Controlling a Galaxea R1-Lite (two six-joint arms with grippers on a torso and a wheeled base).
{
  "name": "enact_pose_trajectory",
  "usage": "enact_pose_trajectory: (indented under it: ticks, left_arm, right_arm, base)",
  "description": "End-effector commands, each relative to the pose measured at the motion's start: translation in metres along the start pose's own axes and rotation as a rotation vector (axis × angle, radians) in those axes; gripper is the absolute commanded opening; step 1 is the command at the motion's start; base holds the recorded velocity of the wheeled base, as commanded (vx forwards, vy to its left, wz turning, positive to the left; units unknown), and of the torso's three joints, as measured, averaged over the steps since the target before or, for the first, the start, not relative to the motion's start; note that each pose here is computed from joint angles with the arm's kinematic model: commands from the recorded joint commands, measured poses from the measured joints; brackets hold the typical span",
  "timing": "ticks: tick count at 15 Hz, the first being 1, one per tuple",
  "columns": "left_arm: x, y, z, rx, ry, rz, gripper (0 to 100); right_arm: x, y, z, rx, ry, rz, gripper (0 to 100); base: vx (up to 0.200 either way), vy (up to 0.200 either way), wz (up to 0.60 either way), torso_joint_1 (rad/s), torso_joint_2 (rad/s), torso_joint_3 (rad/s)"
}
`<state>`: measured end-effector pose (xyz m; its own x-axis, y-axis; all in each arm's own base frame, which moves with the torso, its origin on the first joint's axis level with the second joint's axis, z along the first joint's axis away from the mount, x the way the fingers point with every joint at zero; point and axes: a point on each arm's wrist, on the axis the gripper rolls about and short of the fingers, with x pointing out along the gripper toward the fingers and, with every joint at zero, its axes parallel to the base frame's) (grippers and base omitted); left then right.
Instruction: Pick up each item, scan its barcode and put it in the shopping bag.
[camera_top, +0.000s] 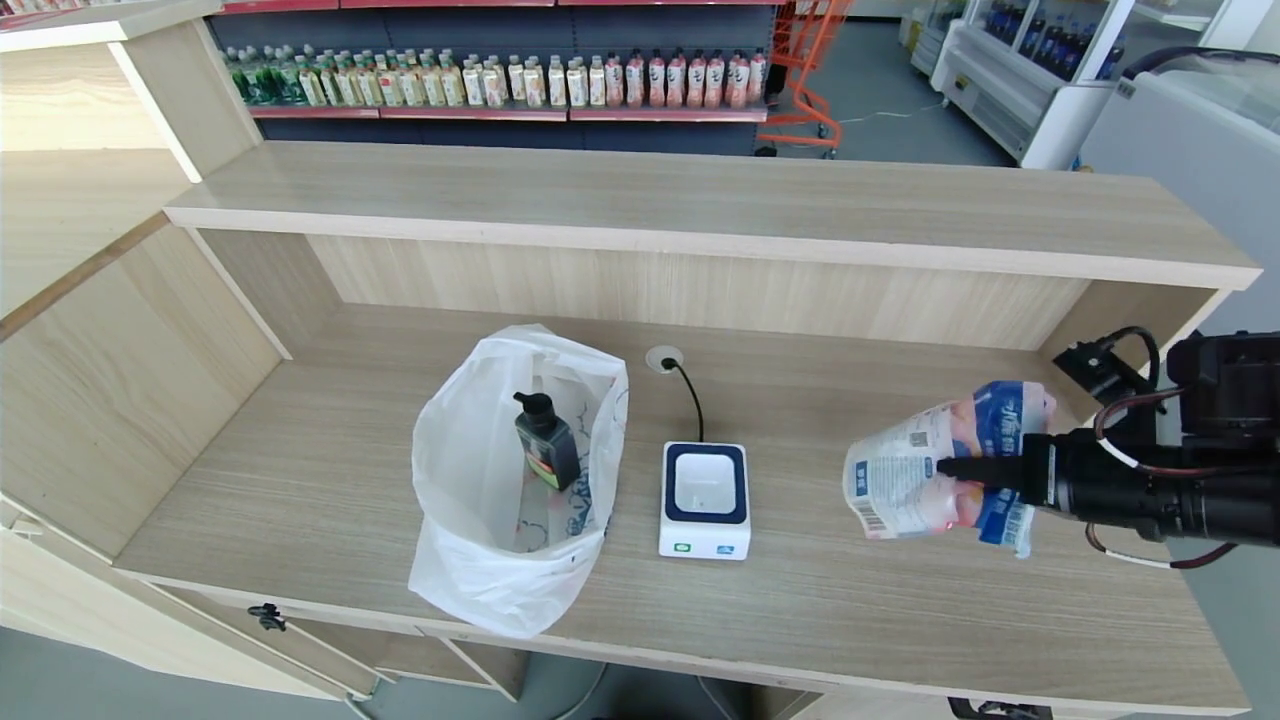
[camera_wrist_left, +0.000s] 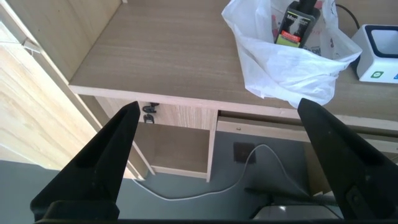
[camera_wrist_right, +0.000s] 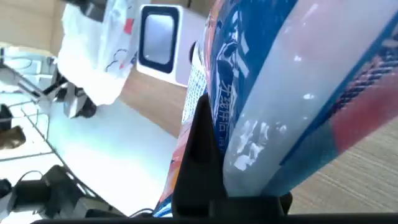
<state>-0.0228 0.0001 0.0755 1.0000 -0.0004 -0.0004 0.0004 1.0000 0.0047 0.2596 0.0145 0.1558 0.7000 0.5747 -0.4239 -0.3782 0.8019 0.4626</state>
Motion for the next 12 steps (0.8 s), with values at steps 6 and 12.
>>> enact_pose_trajectory:
  ticks: [6,12]
  left_arm:
    - [0.0,0.0,0.0,0.0,0.0,0.0,100]
    - [0.0,0.0,0.0,0.0,0.0,0.0,100]
  right_arm:
    - [-0.015,0.06,-0.009,-0.117,0.103,0.525,0]
    - [-0.007,0.072,-0.015,-0.115,0.178,0.662,0]
  base:
    - [0.0,0.0,0.0,0.0,0.0,0.0]
    - [0.0,0.0,0.0,0.0,0.0,0.0]
